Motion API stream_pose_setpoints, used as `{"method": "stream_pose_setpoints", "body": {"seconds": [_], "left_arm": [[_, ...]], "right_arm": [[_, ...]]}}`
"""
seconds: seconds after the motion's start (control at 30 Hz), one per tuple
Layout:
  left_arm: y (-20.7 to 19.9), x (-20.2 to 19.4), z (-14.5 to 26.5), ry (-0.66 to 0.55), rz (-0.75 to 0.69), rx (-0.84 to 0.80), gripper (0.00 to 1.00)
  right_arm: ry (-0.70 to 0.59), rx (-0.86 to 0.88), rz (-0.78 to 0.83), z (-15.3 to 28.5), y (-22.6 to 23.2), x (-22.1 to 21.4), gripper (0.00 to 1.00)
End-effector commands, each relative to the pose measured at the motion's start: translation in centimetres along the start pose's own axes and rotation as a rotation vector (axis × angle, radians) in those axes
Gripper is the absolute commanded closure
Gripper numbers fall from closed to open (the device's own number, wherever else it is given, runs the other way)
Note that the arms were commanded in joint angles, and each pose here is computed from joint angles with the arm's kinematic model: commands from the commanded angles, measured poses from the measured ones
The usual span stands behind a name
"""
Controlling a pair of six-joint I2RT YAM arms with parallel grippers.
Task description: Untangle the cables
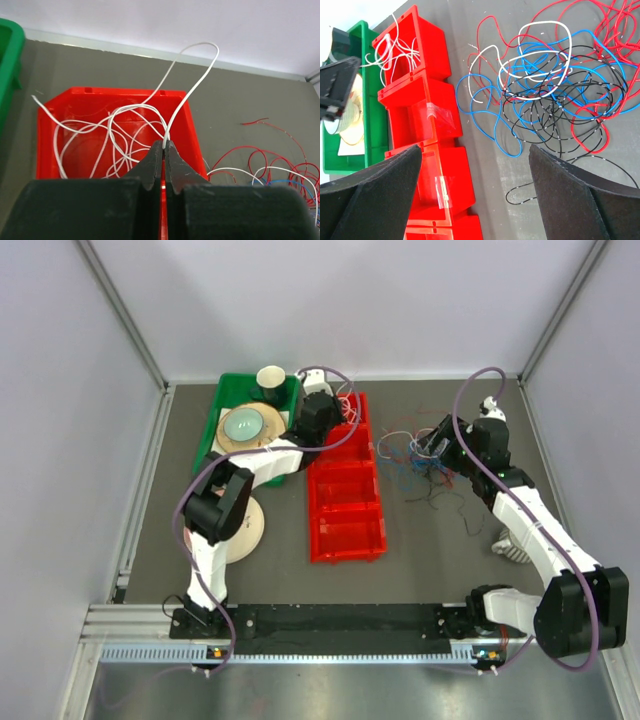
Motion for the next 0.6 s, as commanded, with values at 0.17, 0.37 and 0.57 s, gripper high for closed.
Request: {"method": "stream_pose_setpoints", "body": {"seconds": [0.17,0.37,0.57], "left_arm": [[-1.0,-1.8,-3.2,0.052,-0.040,-0.001,1.00],[-0.6,-2.7,-4.1,0.094,-0.077,0.020,0.97],[-1.0,-0.7,-3.4,0.103,-0.105,0.032,0.42]], "right_arm": [[-0.034,0.035,-0.004,0.6,0.6,0.9,0.13],[-0.036,0.039,-0.002,0.7,0.6,0.9,0.13],[-0.034,0.044,-0.006,0.7,0.8,0.9,0.13]]}}
Point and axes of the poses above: each gripper's point midway between its finger pads, its own z axis back along the fingers, its own y axis along the line the jaws close on, x = y × z, the point moved 4 cm from there along z, back along the fingers, and after that the axes turned 8 degrees about -z, right-handed, at the moved point
